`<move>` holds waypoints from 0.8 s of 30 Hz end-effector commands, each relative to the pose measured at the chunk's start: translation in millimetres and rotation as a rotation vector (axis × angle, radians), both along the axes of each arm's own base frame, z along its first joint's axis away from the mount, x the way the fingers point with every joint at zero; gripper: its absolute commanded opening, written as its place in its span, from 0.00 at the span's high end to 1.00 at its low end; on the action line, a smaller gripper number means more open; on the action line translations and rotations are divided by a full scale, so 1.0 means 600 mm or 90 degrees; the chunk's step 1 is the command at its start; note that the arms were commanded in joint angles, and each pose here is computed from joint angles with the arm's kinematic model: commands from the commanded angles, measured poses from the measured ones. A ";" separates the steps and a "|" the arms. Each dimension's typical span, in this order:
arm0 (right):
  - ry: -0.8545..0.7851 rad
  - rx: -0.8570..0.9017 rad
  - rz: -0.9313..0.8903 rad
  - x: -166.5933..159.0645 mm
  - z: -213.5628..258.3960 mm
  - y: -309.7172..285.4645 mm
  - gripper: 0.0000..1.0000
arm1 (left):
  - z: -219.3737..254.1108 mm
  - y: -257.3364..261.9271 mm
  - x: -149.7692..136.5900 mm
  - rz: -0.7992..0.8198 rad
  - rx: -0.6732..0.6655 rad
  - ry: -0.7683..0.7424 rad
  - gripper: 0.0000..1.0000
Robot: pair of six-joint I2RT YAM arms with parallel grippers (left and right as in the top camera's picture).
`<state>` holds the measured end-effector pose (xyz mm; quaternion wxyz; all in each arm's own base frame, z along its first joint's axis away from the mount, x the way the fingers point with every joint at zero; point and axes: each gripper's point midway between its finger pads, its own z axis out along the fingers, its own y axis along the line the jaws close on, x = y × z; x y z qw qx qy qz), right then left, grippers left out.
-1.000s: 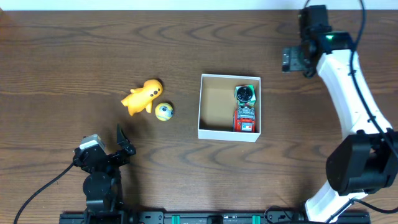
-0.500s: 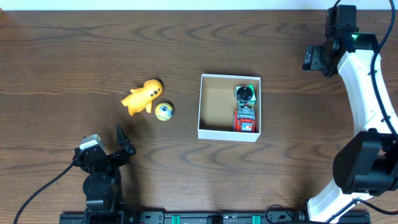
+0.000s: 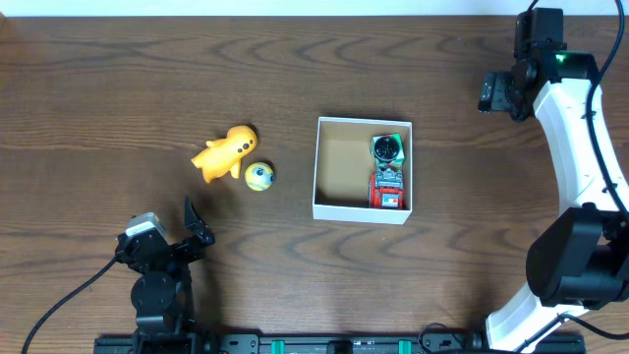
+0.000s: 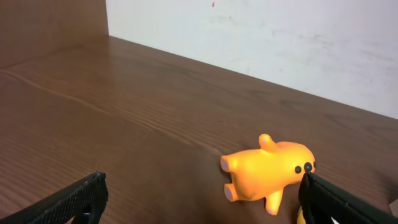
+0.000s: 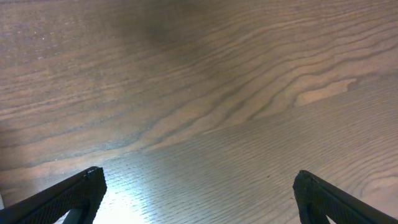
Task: Pack container
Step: 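Raise the right gripper back to the upper right and hold, then reach the left gripper forward to the orange duck toy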
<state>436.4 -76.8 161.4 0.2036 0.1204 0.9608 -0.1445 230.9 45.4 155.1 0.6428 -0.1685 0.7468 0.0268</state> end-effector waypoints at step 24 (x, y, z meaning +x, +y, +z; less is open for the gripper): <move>-0.014 -0.006 -0.012 0.003 0.013 -0.006 0.01 | 0.092 -0.001 0.002 -0.001 -0.007 -0.132 0.02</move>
